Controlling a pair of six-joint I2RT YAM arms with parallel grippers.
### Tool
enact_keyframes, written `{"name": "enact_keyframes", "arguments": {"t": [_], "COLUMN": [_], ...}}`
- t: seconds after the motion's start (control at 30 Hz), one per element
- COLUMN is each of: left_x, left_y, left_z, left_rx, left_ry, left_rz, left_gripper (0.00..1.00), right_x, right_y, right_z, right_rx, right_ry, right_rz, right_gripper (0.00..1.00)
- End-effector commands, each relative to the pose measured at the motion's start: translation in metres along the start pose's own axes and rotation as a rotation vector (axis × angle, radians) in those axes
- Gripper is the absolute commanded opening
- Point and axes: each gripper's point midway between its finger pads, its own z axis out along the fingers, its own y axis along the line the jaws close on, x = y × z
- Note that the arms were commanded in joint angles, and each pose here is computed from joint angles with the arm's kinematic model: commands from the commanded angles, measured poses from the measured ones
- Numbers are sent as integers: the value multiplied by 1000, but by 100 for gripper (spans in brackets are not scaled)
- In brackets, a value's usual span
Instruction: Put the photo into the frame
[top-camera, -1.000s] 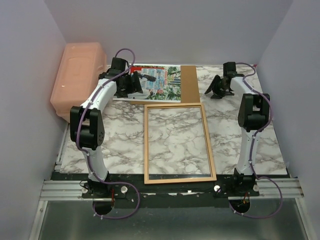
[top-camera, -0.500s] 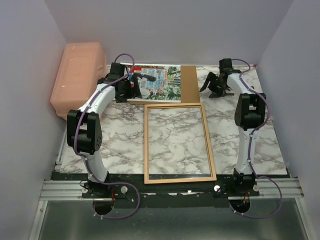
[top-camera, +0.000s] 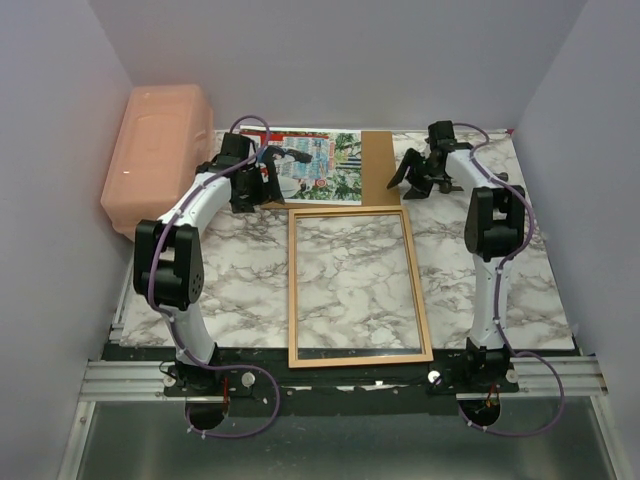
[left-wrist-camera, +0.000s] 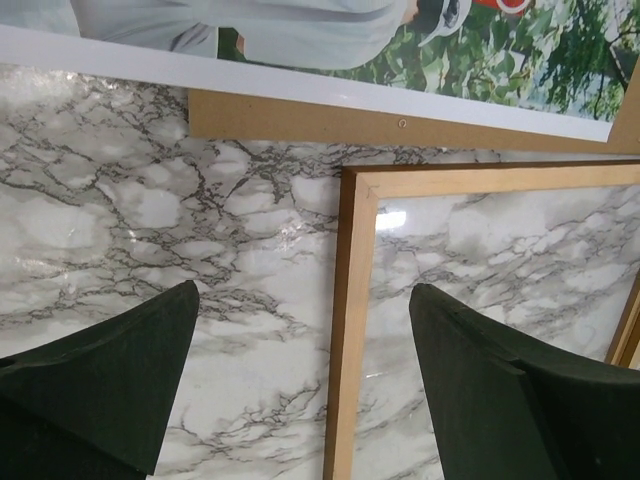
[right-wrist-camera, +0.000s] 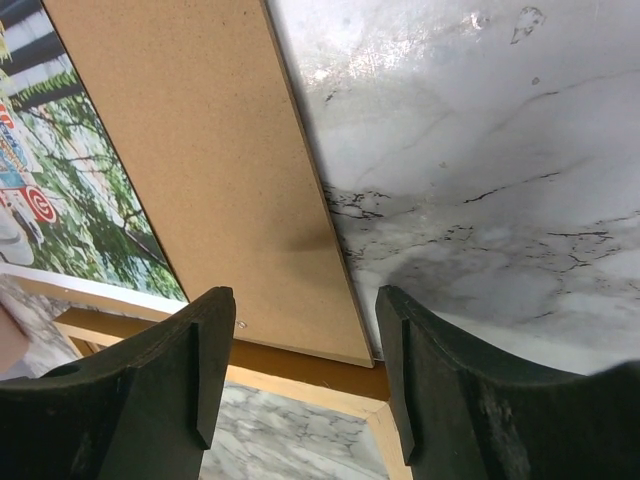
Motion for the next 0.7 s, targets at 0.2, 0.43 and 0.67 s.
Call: {"name": "enact_keyframes", "arguments": {"t": [0.2, 0.43, 0.67], "left_x": [-24, -36, -22], "left_y": [3, -7, -21], "left_z": [33, 50, 75], "left_rx": [-72, -85, -39], "left_ry": [65, 163, 340], "left_rz": [-56, -72, -84], "left_gripper": [89, 87, 81], "right_x": [35, 36, 15], "right_y": [-14, 14, 49], "right_z": [34, 43, 35], "right_rx": [-18, -208, -383], "right_ry": [154, 193, 162], "right_rz": [85, 166, 209], "right_gripper": [66, 66, 65]}}
